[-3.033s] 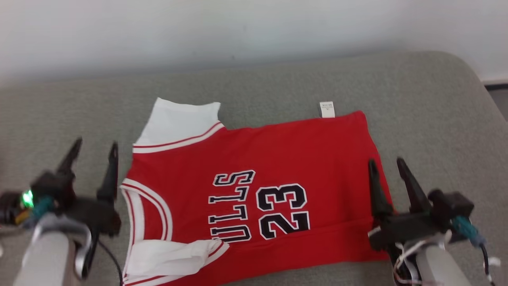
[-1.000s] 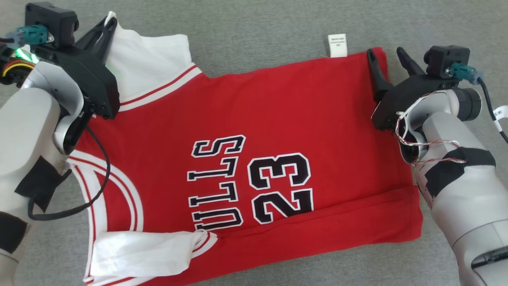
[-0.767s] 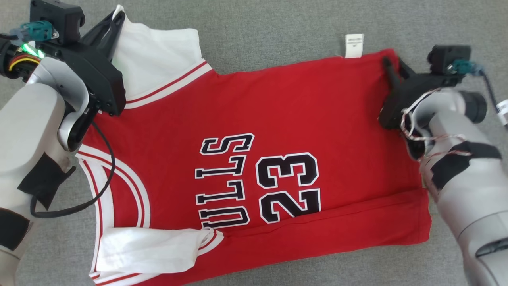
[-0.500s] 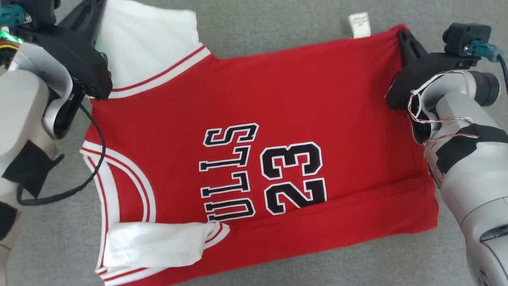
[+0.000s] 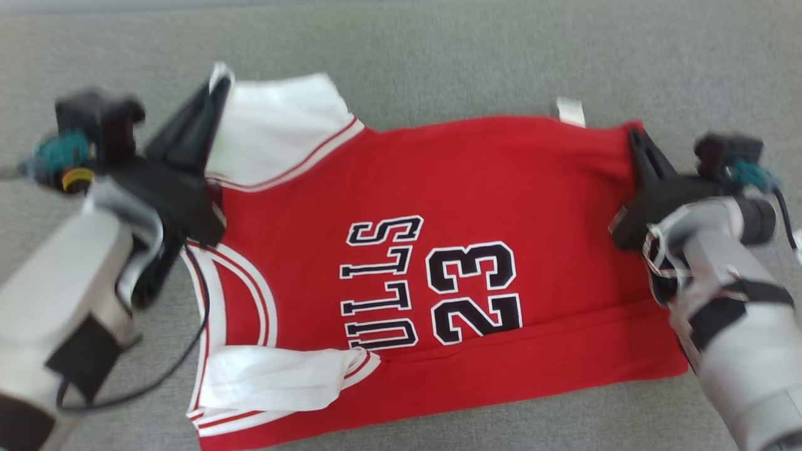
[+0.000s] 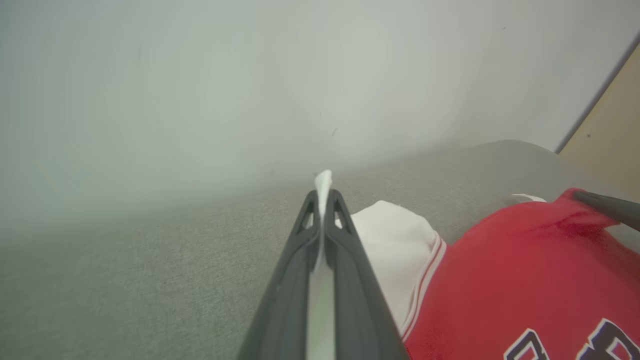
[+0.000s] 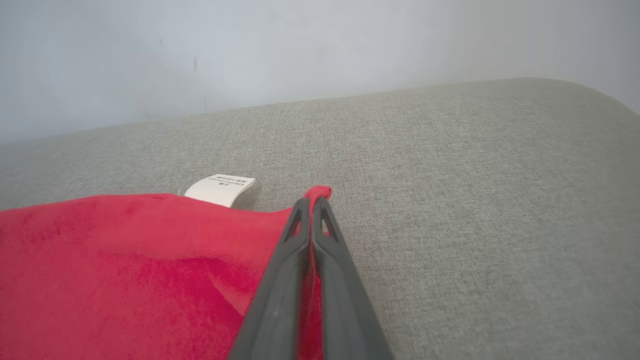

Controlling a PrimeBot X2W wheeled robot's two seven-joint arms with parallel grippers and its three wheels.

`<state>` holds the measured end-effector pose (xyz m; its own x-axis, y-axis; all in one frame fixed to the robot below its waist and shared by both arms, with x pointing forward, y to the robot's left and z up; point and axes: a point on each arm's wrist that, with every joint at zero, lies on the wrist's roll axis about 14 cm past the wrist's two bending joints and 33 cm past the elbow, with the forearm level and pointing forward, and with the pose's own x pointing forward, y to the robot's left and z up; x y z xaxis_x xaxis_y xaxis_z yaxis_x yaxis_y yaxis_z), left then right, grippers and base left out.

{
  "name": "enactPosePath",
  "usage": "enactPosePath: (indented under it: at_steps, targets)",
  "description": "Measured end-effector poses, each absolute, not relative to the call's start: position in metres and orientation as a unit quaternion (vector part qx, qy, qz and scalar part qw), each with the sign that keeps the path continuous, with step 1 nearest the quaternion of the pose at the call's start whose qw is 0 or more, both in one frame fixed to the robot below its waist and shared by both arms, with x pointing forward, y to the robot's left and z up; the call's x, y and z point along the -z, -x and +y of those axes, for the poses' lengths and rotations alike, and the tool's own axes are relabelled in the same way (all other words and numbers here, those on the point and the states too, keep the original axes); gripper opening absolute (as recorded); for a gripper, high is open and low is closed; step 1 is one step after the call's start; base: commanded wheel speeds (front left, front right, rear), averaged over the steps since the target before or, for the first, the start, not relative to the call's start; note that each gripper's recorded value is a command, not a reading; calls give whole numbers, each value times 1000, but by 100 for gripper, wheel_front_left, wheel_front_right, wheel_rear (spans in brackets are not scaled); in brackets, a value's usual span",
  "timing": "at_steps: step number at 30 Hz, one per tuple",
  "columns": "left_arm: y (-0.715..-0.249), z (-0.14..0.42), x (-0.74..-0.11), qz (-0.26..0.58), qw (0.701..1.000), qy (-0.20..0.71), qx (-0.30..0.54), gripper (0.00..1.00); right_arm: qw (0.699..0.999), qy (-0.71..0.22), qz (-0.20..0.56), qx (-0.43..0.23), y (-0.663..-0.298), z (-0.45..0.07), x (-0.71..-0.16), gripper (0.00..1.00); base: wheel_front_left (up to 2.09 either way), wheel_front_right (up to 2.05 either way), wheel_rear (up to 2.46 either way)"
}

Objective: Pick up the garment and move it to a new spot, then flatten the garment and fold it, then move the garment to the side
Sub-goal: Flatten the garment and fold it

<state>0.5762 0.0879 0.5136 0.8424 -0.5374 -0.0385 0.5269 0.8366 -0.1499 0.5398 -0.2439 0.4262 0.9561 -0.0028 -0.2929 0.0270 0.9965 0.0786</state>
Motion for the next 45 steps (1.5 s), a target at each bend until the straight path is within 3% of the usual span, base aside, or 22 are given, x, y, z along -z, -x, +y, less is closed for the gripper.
enactPosePath:
  at_steps: [21, 33, 34, 35, 36, 45]
  targets:
    - [-436, 110, -483, 58, 967, 97, 230, 0, 979, -168, 116, 19, -470, -246, -424, 0, 0, 0, 0]
    - [-398, 115, -439, 109, 970, 101, 192, 0, 976, -173, 132, 15, -440, -242, -414, 0, 0, 0, 0]
    - [-396, 117, -436, 112, 971, 101, 187, 15, 976, -171, 133, 16, -437, -243, -413, 0, 0, 0, 0]
    - [-394, 119, -434, 116, 972, 95, 183, 85, 976, -168, 136, 17, -435, -243, -412, 35, 0, 0, 0]
    - [-393, 122, -432, 117, 973, 85, 180, 100, 976, -167, 138, 16, -432, -242, -411, 100, 0, 0, 0]
    - [-389, 138, -453, 71, 985, 80, 134, 100, 978, -174, 112, 17, -422, -244, -426, 100, 0, 0, 0]
